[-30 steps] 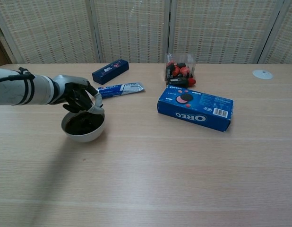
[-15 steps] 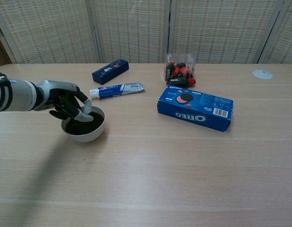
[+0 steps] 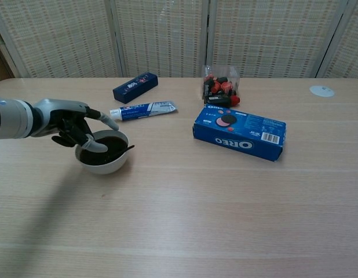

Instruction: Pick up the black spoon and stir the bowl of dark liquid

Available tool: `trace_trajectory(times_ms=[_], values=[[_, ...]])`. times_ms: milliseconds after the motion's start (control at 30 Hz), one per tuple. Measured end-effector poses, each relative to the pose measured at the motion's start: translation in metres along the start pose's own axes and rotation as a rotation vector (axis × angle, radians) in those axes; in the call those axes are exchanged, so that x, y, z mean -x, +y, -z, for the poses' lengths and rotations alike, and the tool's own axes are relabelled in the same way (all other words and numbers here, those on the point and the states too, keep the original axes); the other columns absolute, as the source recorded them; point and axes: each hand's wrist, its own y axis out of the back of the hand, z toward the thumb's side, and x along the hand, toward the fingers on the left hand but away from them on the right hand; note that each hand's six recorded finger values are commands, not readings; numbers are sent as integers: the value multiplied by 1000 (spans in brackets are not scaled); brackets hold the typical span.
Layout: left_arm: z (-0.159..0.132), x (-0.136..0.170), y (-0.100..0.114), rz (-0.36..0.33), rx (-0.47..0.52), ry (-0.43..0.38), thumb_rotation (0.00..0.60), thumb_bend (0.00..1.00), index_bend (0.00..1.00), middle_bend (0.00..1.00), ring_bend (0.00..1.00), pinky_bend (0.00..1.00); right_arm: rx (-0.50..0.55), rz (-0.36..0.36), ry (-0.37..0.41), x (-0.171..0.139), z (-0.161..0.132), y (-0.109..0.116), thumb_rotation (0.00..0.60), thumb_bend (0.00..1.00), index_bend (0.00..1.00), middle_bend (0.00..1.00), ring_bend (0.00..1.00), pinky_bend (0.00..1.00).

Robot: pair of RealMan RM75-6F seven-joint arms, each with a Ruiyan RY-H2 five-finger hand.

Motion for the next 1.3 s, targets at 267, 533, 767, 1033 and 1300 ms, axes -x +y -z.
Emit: trace_trajectory(times_ms=[267, 533, 767, 1033, 1300], values=[[2, 11, 13, -37, 19, -15, 600, 284, 115, 1000, 1000, 1000, -1, 6, -1, -1, 0, 2, 600, 260, 26, 157, 58, 144], [19, 39, 59, -190, 5, -15, 600, 284, 195, 855, 820, 969, -13, 1, -5, 0, 2, 4, 600, 260, 26, 157, 58, 144], [43, 68, 90, -402, -106, 10, 600, 284, 269, 513, 473, 786, -12, -32, -5, 4, 1, 0, 600, 263, 26, 162, 57, 144], [74, 124, 100, -655, -361, 56, 600, 284, 249, 226, 186, 403, -11, -57, 13, 8, -5, -6, 600, 265, 26, 162, 57, 144], [91, 173, 78, -758, -537, 111, 600, 284, 228, 189, 160, 335, 11, -70, 20, 6, -6, -12, 600, 265, 26, 162, 57, 144]])
